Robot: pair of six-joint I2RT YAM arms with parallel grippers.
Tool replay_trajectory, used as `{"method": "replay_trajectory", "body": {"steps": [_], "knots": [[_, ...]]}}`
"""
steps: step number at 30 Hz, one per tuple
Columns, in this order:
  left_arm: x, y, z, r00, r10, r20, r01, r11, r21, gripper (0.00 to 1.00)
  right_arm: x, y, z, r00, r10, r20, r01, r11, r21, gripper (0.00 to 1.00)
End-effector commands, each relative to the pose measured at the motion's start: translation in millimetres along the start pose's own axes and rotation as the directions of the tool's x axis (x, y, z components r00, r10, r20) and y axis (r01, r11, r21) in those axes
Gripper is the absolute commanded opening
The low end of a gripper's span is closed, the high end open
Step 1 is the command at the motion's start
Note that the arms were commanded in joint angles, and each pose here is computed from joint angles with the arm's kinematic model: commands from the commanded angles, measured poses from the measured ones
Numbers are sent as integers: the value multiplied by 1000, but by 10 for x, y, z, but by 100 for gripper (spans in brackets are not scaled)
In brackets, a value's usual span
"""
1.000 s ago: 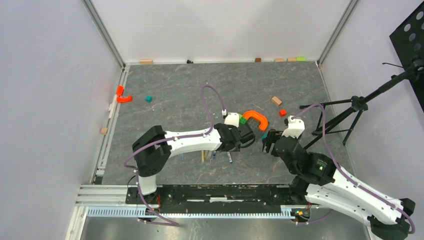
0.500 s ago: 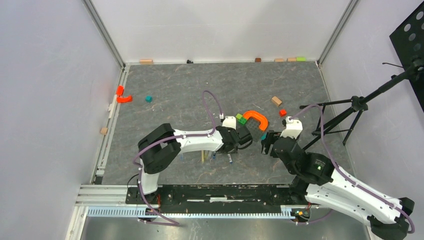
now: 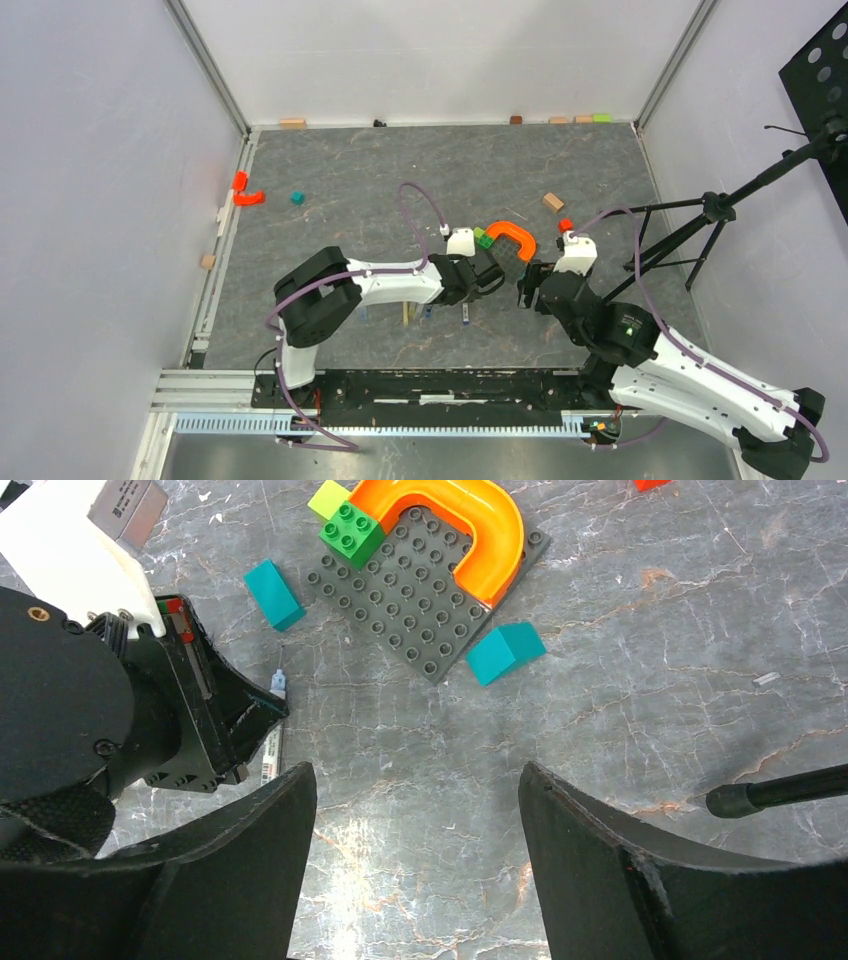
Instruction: Insert the pens into the pen caps
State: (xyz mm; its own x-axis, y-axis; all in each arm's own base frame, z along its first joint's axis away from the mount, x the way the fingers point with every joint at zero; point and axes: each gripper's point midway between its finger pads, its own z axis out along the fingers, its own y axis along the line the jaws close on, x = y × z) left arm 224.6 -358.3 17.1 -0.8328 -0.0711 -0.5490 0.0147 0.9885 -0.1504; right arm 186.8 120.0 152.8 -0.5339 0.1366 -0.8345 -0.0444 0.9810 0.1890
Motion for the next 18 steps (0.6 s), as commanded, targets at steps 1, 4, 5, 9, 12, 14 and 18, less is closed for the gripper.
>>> {"method": "replay_trajectory", "body": {"steps": [1,4,5,9,12,14,18], "knots": [[254,73,150,998,-4,-65,6,1000,19,2,-19,36,20,1000,-10,13,10,1000,-17,79],[183,13,55,999,12,-44,-9,997,75,2,-26,56,19,999,-43,20,44,998,-39,81],[155,-40,7,999,16,-36,-12,993,115,2,-37,77,15,998,-48,29,49,997,-56,82],[32,-207,-206,1000,14,-2,-13,970,244,2,-60,183,-6,997,-22,70,32,989,-145,82],[-67,-268,-361,1000,13,20,-18,955,296,2,-81,344,-43,995,-8,104,34,966,-255,82],[-136,-294,-476,999,4,40,-17,943,331,2,-79,464,-79,993,5,121,36,942,-335,82],[-272,-346,-718,997,-27,78,-8,911,412,2,-80,691,-176,986,49,157,34,873,-486,82]]}}
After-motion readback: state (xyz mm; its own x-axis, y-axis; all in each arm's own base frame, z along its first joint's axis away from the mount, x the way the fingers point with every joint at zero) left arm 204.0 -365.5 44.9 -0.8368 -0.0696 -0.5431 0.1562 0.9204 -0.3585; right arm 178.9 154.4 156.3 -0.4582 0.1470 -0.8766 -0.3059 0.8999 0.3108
